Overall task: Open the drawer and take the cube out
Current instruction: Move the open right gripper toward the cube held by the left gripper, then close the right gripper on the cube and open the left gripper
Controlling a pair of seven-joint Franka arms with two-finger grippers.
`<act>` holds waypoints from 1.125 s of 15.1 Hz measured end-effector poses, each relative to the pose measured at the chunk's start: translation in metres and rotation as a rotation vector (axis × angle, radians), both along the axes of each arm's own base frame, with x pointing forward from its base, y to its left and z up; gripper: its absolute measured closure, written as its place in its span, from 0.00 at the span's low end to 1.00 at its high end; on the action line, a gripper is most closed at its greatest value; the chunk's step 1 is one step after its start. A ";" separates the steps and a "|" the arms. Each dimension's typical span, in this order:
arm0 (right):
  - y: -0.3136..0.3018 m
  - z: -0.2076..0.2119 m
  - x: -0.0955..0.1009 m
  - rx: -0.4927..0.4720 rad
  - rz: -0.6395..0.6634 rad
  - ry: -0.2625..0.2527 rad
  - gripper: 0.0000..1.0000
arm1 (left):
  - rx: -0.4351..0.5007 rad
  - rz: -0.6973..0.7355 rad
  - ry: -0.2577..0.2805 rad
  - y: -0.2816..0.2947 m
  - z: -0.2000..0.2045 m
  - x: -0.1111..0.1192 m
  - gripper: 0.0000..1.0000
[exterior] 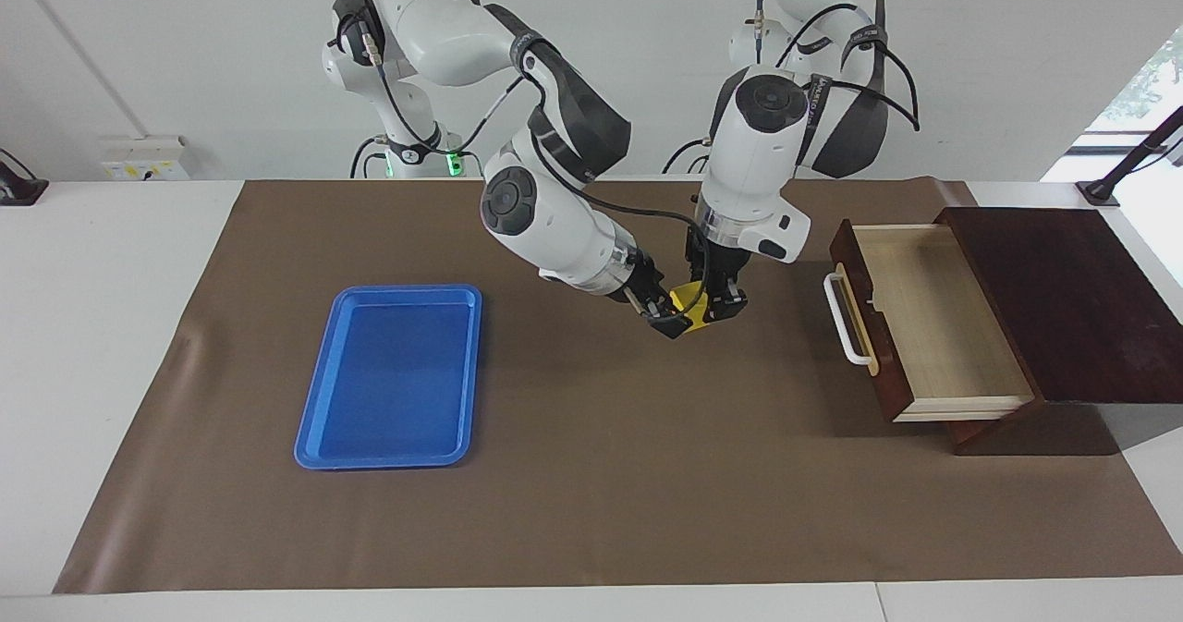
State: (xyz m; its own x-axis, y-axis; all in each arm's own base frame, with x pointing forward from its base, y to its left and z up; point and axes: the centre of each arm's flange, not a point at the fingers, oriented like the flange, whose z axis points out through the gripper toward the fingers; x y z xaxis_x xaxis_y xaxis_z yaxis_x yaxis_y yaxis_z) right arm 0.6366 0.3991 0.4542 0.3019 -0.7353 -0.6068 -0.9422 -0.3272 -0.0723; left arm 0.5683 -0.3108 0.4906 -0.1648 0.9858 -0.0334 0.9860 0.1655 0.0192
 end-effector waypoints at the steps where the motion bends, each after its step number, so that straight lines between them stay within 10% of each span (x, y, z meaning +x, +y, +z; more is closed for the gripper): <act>1: 0.000 0.000 0.000 -0.001 0.000 0.000 0.03 | 0.000 0.000 0.000 0.000 0.000 0.000 0.44; 17: 0.016 -0.010 -0.005 -0.016 -0.003 -0.018 0.03 | 0.000 -0.001 0.000 -0.001 0.000 0.000 0.44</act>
